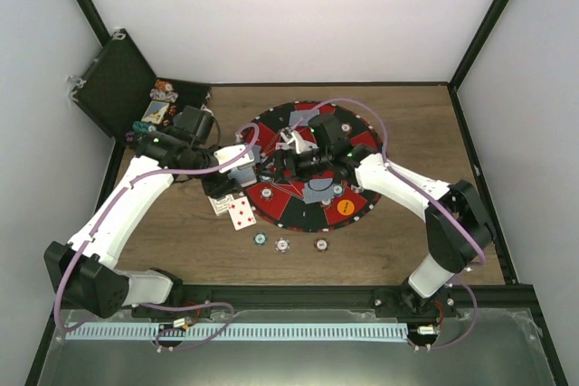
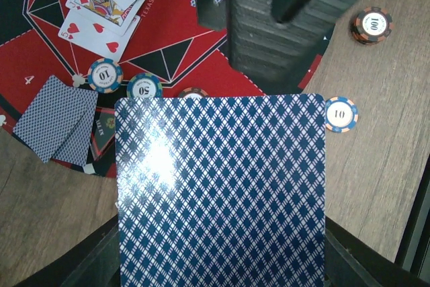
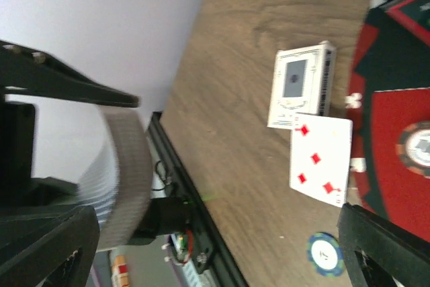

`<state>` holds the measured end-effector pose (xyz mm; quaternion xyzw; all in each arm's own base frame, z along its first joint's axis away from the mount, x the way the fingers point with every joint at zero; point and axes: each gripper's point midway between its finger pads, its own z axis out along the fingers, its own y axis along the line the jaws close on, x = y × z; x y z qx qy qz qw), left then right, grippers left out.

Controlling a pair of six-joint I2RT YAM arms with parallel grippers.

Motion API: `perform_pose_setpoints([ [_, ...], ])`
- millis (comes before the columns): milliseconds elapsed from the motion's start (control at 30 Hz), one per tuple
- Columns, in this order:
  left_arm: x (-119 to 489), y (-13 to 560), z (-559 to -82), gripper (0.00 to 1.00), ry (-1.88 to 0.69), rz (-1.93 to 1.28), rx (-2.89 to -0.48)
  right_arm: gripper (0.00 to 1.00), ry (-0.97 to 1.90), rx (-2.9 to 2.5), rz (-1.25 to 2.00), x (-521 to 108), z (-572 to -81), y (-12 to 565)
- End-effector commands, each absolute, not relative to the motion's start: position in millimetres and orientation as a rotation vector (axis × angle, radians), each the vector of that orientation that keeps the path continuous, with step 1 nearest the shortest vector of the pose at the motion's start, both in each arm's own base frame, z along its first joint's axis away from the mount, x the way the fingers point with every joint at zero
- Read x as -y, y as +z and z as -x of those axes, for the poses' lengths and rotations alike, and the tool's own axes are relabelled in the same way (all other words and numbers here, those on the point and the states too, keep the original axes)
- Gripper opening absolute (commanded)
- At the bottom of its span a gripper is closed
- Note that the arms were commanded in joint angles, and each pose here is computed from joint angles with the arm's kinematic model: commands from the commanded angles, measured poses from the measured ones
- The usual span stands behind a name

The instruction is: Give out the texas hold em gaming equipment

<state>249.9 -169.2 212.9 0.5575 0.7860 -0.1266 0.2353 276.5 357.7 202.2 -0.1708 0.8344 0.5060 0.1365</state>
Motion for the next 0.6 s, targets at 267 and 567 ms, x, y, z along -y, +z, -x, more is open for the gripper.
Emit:
perform_pose_setpoints([
  [267, 179.6, 224.5, -253.0, 0.05, -0.379, -1.522, -2.097, 0.92, 1.753, -2.346, 0.545, -392.8, -260.4, 225.0],
  [567, 177.6, 221.5, -250.9, 0.04, -0.369, -1.528, -2.101, 0.88, 1.875, -2.306, 0.569, -414.8, -259.2, 230.0],
])
